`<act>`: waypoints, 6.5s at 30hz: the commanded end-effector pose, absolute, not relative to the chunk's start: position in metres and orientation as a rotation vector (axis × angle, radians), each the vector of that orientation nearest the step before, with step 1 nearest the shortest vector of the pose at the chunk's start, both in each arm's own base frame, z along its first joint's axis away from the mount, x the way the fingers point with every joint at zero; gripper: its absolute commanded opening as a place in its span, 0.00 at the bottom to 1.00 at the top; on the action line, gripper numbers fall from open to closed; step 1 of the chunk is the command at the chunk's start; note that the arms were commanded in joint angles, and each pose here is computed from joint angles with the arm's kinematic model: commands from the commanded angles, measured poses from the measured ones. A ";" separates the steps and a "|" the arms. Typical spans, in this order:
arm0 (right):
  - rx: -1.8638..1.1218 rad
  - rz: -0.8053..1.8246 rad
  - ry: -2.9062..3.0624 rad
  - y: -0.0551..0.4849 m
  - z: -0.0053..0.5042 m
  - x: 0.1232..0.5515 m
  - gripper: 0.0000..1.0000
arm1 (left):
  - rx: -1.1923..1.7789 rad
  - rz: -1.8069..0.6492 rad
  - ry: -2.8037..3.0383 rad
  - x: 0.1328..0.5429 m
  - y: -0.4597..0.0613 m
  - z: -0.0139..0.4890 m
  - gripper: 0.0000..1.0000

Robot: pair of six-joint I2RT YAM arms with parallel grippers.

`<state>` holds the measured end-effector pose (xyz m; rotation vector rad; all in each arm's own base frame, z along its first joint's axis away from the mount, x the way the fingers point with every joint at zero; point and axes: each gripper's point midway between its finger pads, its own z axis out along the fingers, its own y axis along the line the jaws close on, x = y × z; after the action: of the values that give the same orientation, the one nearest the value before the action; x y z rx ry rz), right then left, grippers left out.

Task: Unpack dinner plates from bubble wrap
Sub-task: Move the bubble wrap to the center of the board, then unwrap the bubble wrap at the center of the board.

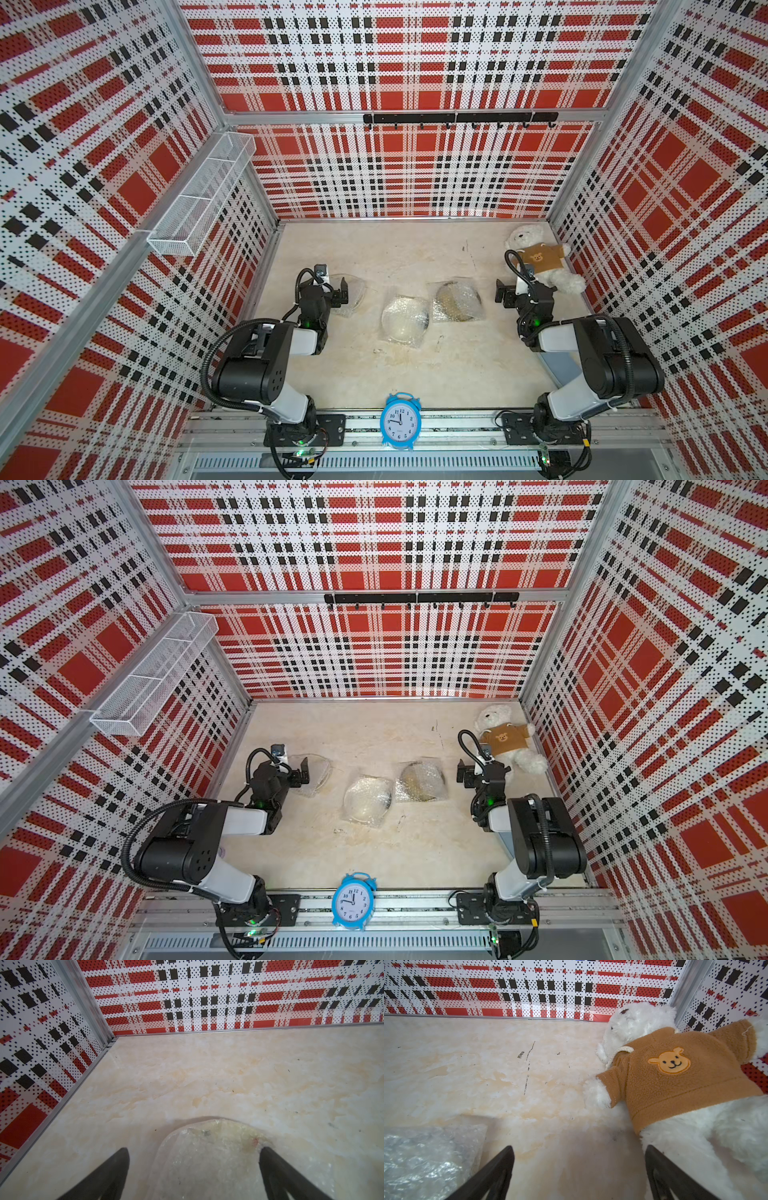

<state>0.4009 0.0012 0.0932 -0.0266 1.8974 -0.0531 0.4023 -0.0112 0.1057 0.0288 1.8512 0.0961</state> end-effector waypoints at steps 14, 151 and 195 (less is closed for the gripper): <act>-0.042 -0.056 1.838 0.001 0.108 0.410 1.00 | 0.002 0.046 1.794 0.408 -0.003 0.119 0.99; 0.082 0.181 2.482 0.144 0.093 0.413 0.90 | 0.105 -1.066 2.549 0.426 -0.340 0.097 1.00; 0.221 0.585 2.481 0.125 0.055 0.422 0.94 | -0.020 -1.239 2.485 0.422 -0.364 0.037 0.85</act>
<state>0.4106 0.1227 0.0472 0.2365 2.5277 0.5673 0.4273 -0.3657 0.0552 -0.0214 2.4488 -1.2772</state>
